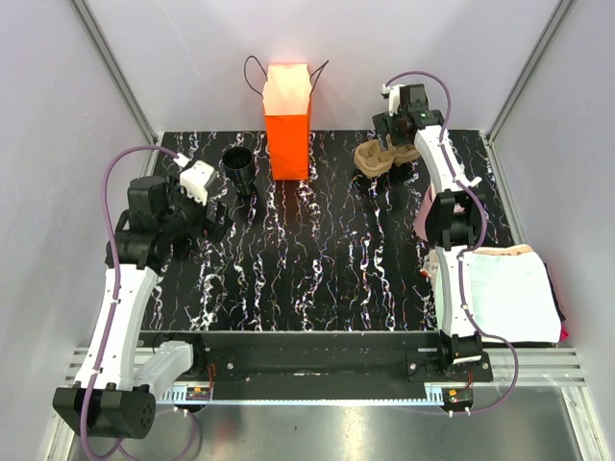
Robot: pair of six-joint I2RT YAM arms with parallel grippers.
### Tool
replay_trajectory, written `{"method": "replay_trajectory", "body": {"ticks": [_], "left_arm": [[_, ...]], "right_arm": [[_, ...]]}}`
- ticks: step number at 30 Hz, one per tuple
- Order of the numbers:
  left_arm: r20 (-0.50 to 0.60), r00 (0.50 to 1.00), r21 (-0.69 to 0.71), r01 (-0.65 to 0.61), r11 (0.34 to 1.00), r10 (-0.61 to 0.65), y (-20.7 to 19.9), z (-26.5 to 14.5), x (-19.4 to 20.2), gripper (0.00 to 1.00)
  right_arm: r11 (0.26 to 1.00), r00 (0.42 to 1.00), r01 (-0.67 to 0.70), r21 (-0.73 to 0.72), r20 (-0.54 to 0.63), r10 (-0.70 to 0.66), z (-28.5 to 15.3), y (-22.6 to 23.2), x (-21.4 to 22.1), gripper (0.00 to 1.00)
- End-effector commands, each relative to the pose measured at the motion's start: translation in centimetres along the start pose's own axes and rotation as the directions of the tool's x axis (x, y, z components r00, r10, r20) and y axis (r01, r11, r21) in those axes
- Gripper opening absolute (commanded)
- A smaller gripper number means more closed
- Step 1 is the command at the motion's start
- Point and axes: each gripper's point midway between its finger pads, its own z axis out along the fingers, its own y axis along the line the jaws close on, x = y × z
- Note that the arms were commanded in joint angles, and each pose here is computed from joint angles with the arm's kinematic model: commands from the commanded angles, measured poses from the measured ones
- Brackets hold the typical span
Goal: Pack the takeout coffee
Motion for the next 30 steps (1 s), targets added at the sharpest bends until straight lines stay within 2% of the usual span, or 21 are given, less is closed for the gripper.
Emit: {"method": "replay_trajectory", "body": {"ticks": [1,7,17,30], "left_arm": [[0.044,0.999,0.017,-0.012,1.0,0.011,-0.1,0.4,-1.0,0.99],[0.041,0.999,0.018,-0.009,1.0,0.008,-0.1,0.5,-0.8,0.99],[0.039,0.999,0.02,-0.009,1.0,0.008,-0.1,0.6,-0.7,0.99],[0.037,0.999,0.017,-0.007,1.0,0.006,0.0,0.6,-0.6,0.99]], "right_arm": [[0.999,1.0,0.025,-0.024,0.0,-0.025,0.5,0.6,0.1,0.92],[0.997,0.999,0.032,-0.066,-0.021,-0.033,1.3,1.3,1.1,0.87],[0.997,0.998,0.041,-0.06,-0.038,-0.043,2.5,1.3,1.9,0.86],[0.996,0.999,0.032,-0.081,0.028,-0.03,3.1,1.7,0.5,0.77]]}}
